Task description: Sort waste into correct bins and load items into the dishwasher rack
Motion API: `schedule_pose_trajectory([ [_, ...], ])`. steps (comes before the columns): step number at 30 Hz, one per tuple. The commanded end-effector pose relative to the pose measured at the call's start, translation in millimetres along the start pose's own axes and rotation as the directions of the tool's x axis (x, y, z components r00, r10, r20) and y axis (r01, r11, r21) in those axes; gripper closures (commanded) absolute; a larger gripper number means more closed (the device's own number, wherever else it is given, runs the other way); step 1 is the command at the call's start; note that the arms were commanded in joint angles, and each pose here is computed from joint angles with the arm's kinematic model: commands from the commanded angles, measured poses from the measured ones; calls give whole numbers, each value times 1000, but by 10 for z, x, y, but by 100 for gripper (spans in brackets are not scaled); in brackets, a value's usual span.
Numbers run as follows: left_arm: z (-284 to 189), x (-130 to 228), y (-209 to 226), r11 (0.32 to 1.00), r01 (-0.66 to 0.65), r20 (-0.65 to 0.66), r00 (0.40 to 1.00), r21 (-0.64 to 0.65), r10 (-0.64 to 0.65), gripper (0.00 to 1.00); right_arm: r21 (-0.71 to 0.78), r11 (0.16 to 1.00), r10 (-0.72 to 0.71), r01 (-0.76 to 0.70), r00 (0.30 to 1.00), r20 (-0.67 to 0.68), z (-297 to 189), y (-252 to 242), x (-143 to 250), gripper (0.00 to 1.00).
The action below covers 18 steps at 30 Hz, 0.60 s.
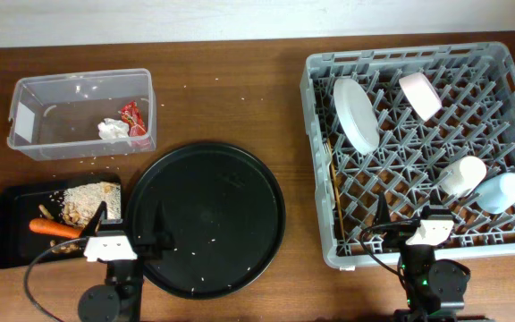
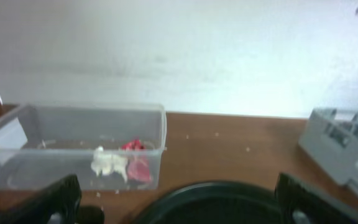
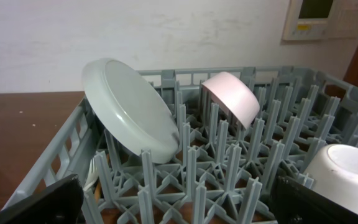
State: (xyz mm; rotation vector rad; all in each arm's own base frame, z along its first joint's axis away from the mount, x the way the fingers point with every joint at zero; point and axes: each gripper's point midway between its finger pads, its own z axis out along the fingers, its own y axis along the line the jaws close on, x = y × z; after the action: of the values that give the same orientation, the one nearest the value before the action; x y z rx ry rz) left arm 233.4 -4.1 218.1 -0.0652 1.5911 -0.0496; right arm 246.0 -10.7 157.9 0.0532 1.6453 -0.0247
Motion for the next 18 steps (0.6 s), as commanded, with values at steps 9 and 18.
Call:
schedule_pose_trajectory([
  [9,138,618,-8,990,-140,-57,988,30,142,1,8,1000,-6,6,1000,-5,1,-12,26,1],
  [18,138,618,-8,990,-140,-57,988,30,142,1,8,1000,-6,6,1000,-5,1,-12,27,1],
])
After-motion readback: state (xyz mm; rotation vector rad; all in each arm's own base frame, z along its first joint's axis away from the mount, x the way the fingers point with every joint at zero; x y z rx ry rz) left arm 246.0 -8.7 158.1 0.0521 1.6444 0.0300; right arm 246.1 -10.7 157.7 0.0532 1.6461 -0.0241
